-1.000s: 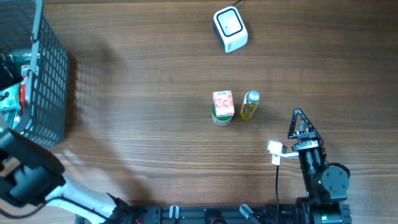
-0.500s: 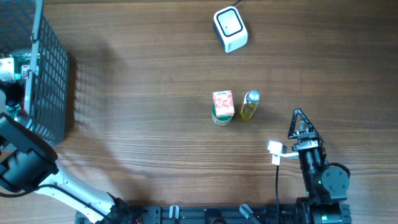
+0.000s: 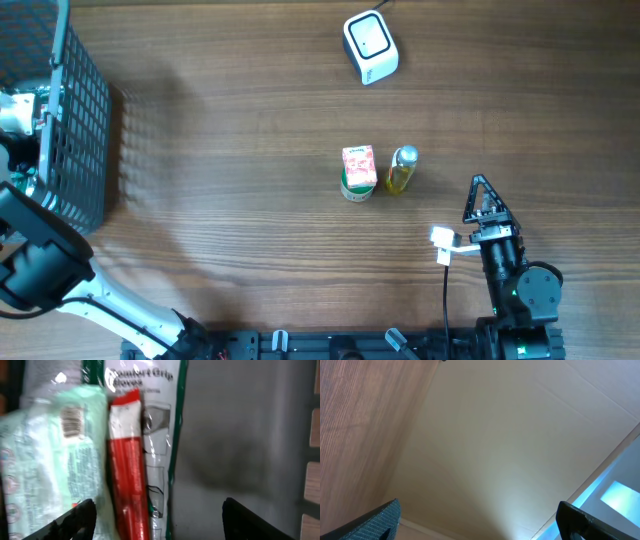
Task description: Scan the item barcode
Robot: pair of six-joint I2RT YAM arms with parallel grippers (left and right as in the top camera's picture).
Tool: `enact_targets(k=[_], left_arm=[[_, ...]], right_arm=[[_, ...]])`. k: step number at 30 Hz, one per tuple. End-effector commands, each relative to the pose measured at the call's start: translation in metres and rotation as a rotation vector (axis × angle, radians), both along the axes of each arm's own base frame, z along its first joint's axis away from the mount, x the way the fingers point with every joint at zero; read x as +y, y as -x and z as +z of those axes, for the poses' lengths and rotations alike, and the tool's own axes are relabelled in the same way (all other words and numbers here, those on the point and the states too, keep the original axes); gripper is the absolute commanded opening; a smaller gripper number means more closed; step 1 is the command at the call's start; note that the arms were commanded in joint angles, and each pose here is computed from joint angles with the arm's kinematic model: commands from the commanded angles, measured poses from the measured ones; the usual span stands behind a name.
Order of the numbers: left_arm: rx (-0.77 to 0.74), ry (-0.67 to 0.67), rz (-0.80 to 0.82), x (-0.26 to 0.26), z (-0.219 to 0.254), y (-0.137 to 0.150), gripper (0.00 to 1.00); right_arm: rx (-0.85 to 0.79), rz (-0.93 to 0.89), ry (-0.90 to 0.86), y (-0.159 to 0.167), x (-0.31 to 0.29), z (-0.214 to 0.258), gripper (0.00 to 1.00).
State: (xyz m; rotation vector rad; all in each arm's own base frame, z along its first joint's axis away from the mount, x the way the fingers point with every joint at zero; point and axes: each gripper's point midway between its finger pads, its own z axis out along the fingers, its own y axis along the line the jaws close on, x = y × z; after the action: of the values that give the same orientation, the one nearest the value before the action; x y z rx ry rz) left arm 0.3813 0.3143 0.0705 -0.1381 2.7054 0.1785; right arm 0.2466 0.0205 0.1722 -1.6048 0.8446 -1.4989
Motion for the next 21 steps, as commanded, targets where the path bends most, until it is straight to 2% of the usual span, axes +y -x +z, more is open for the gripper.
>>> enact_targets(k=[1, 2, 4, 7, 10, 16, 21], left_arm=[[-0.090, -0.085, 0.085, 0.013, 0.050, -0.003, 0.75], [-0.089, -0.112, 0.112, 0.018, 0.054, -0.002, 0.75], [-0.086, -0.134, 0.122, 0.023, 0.056, -0.001, 0.83], [-0.110, -0.156, 0.136, 0.034, 0.056, -0.003, 0.86], [-0.106, -0.156, 0.152, 0.045, 0.048, 0.002, 0.99], [-0.128, -0.039, 0.150, 0.051, 0.019, 0.010, 1.00], [-0.129, -0.051, 0.150, 0.065, 0.018, 0.022, 1.00]], right_arm=[[-0.002, 0.016, 0.041, 0.000, 0.003, -0.001, 1.00], [-0.002, 0.016, 0.041, 0.000, 0.003, -0.001, 1.00], [-0.002, 0.016, 0.042, 0.000, 0.003, -0.001, 1.00], [-0.002, 0.016, 0.041, 0.000, 0.003, -0.001, 1.00], [-0.002, 0.016, 0.042, 0.000, 0.003, -0.001, 1.00], [-0.002, 0.016, 0.041, 0.000, 0.003, -0.001, 1.00], [-0.002, 0.016, 0.042, 0.000, 0.003, -0.001, 1.00]])
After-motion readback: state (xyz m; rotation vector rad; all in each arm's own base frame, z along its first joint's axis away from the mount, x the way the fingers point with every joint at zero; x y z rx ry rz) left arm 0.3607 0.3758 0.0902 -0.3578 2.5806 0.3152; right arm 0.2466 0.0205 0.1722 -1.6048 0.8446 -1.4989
